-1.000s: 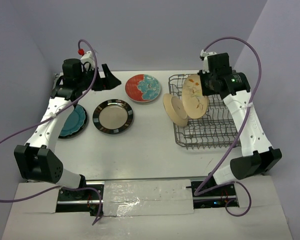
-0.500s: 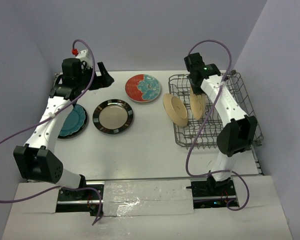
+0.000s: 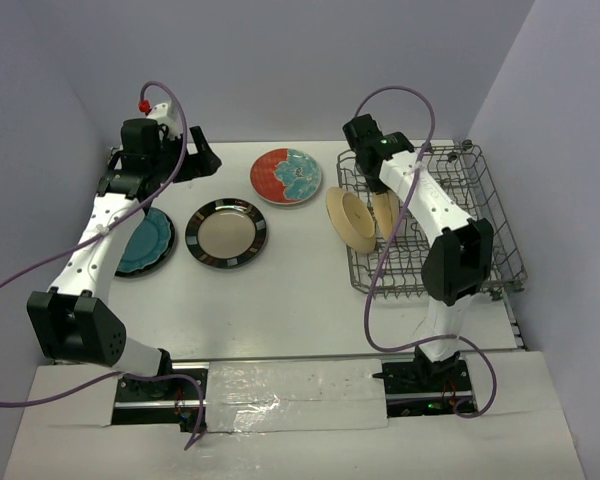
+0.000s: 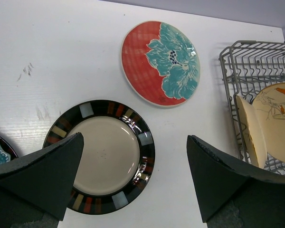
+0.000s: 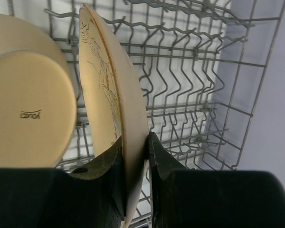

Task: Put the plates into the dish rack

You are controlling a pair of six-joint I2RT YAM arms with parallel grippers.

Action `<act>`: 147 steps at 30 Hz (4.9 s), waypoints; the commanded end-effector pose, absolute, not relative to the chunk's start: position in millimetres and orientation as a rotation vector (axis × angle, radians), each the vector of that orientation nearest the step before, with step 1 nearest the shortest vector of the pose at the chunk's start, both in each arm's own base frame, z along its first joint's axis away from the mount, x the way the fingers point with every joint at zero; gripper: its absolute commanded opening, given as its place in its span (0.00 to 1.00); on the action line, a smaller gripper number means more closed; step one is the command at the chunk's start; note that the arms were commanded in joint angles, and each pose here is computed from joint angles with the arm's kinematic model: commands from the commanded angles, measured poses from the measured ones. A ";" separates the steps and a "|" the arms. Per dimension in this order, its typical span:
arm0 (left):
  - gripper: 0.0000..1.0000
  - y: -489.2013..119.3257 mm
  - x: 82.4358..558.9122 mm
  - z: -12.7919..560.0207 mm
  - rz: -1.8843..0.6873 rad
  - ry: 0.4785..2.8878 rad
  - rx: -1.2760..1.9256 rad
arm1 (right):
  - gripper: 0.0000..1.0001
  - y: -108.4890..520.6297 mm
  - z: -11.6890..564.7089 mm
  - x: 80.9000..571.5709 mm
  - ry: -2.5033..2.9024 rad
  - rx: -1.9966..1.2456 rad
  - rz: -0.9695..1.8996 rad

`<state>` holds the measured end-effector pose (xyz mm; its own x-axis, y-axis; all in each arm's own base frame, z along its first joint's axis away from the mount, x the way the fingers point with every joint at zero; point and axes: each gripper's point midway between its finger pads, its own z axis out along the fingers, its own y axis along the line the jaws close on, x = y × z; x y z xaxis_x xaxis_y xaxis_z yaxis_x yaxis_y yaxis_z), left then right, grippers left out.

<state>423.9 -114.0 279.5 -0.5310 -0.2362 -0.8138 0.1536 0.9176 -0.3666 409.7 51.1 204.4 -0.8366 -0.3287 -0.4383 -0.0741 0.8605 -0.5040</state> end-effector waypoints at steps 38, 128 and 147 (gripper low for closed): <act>0.99 -54.9 403.1 247.6 -0.741 2.121 0.088 | 0.76 194.0 226.5 381.4 2.525 -0.572 0.218; 0.70 88.2 308.5 34.0 0.693 1.924 1.285 | 0.82 188.7 253.2 378.5 2.385 -0.554 0.381; 0.13 98.7 326.6 23.4 0.778 1.912 1.364 | 0.81 190.3 251.8 372.3 2.386 -0.562 0.412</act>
